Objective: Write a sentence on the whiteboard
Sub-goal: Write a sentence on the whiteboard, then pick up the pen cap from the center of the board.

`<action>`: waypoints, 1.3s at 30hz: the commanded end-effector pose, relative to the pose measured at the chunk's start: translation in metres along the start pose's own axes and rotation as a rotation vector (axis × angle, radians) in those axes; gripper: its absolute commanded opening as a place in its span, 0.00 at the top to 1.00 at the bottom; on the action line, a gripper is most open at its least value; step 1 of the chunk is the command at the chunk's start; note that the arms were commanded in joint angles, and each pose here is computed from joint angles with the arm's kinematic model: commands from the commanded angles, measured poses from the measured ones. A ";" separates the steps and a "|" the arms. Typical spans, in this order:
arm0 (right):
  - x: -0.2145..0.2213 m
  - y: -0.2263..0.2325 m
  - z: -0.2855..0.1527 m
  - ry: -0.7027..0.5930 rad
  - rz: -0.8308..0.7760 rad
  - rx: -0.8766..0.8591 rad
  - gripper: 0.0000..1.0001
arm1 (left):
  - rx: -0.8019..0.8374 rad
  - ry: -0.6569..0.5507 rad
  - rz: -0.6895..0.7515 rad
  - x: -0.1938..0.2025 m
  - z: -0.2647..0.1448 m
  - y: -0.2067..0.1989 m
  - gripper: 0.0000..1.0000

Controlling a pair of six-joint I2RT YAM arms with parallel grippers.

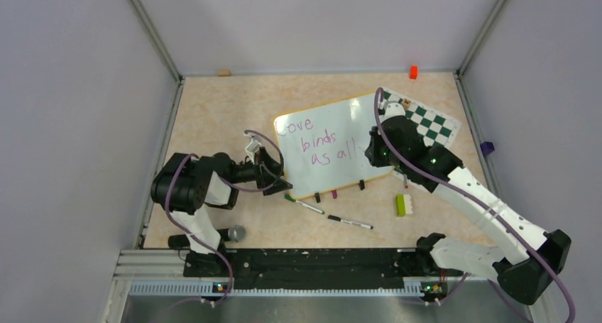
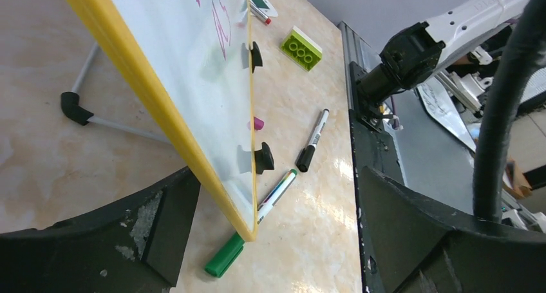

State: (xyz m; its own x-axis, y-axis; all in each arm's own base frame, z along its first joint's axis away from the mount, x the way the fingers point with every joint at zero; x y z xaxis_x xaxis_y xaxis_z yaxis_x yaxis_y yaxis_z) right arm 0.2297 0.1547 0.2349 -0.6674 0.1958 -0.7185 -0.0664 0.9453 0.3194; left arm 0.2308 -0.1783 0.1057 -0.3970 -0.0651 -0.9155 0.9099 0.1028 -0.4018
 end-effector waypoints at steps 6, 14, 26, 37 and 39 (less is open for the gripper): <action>-0.043 0.017 -0.044 -0.136 0.009 -0.123 1.00 | -0.215 -0.100 0.096 -0.027 -0.025 -0.006 0.01; -0.042 0.016 -0.049 -0.148 0.003 -0.140 1.00 | -0.622 -0.008 0.161 -0.041 -0.055 -0.006 0.09; -0.043 0.018 -0.048 -0.151 -0.008 -0.154 1.00 | -0.927 -0.080 0.343 -0.062 -0.094 -0.030 0.58; -0.043 0.018 -0.056 -0.158 -0.005 -0.173 1.00 | -0.960 -0.148 0.393 -0.056 -0.101 -0.038 0.43; -0.043 0.017 -0.057 -0.159 -0.008 -0.171 1.00 | -1.057 -0.190 0.362 -0.057 -0.112 -0.035 0.02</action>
State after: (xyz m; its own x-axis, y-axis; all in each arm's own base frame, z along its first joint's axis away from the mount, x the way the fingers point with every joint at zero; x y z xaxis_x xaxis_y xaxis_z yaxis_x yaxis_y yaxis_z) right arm 0.2157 0.1519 0.2868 -0.5910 0.2105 -0.7787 -0.1840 0.9047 0.3842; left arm 0.2045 -0.0836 0.1624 -0.0508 0.0431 -0.9978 0.5122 0.8588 0.0110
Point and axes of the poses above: each gripper's point midway between its finger pads, its own z axis out along the fingers, its own y axis along the line the jaws close on, x = y × z, the point moved 4 cm from there along -z, back along the fingers, and after that the axes turned 13 degrees about z, right-handed, at the moved point
